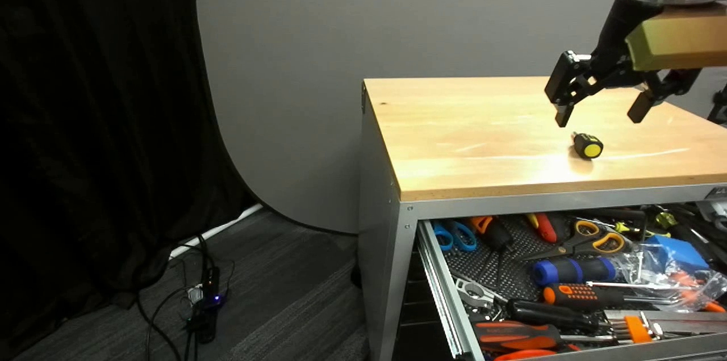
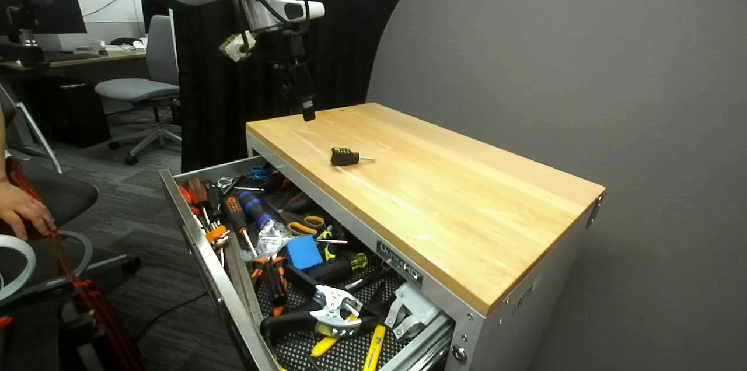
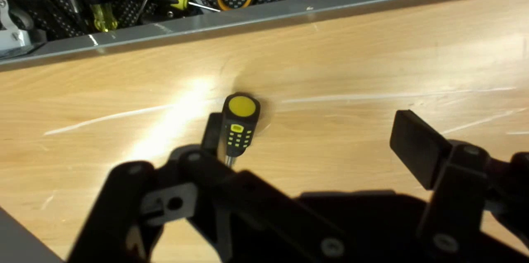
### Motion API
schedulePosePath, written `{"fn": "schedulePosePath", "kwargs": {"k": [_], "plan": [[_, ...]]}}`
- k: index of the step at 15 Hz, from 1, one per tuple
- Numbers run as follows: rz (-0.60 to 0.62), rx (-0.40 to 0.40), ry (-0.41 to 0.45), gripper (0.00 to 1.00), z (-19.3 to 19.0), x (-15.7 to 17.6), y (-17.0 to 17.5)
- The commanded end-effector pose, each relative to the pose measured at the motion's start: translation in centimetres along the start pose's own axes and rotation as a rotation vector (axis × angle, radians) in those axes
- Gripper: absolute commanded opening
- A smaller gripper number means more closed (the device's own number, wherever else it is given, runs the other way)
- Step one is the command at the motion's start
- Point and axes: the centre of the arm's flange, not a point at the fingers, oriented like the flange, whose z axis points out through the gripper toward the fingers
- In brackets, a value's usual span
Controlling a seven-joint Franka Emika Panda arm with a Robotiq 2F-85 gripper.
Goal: Put the screwdriver in the drawer and close it
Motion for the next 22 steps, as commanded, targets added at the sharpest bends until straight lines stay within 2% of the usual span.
{"fn": "schedulePosePath", "kwargs": {"k": [1, 9, 10, 13, 14, 22], "plan": [[0.061, -0.058, 0.07, 1.0, 0.8, 1.6, -1.1], [0.181, -0.104, 0.175, 1.0, 2.1, 1.4, -0.6], [0.155, -0.101, 0.128, 1.0, 2.0, 1.0, -0.1], [0.168, -0.107, 0.14, 1.0, 2.1, 1.1, -0.1], [0.154, -0.109, 0.081, 1.0, 3.0, 1.8, -0.6], [0.244, -0.113, 0.089, 1.0, 6.5, 4.6, -0.4]]}}
